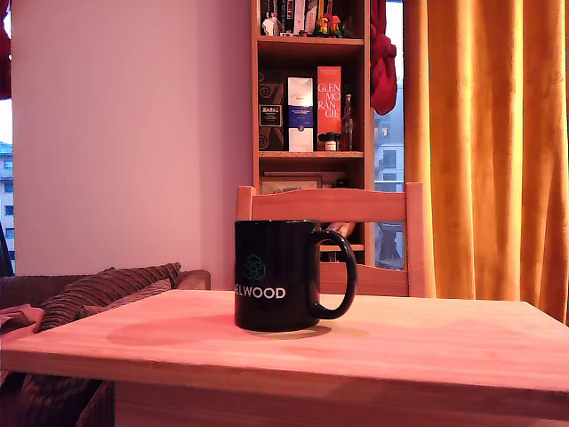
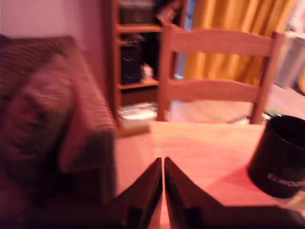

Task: Pick up the coffee capsules on the table and drop them inside the coffee cup

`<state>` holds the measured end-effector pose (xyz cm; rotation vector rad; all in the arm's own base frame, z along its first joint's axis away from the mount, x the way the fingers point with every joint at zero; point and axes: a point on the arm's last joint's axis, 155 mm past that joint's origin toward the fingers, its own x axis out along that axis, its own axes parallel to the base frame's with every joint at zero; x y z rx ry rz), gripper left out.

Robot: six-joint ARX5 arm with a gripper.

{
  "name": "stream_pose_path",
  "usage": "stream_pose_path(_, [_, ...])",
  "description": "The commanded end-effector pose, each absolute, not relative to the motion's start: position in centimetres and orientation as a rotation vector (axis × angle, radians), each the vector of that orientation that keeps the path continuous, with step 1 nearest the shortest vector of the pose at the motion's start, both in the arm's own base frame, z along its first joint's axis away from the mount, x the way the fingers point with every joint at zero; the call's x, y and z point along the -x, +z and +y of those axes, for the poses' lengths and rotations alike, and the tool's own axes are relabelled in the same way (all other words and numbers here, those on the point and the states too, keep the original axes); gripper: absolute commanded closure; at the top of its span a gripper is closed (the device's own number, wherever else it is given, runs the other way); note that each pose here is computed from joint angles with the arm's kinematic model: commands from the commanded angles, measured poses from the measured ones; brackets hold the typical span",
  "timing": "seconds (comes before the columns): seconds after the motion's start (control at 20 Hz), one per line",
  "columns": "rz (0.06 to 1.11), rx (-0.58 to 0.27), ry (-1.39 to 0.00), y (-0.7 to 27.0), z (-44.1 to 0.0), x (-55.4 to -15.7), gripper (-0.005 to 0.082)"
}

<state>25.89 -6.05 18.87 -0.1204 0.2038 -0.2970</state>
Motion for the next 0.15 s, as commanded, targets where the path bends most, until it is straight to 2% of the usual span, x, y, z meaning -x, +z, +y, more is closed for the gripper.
stream_pose_path(0.0, [0.177, 0.131, -0.284, 19.0, -5.8, -25.5, 0.079])
stream_pose_path(0.1, [0.126, 0.126, -0.283, 20.2, -5.7, -25.1, 0.079])
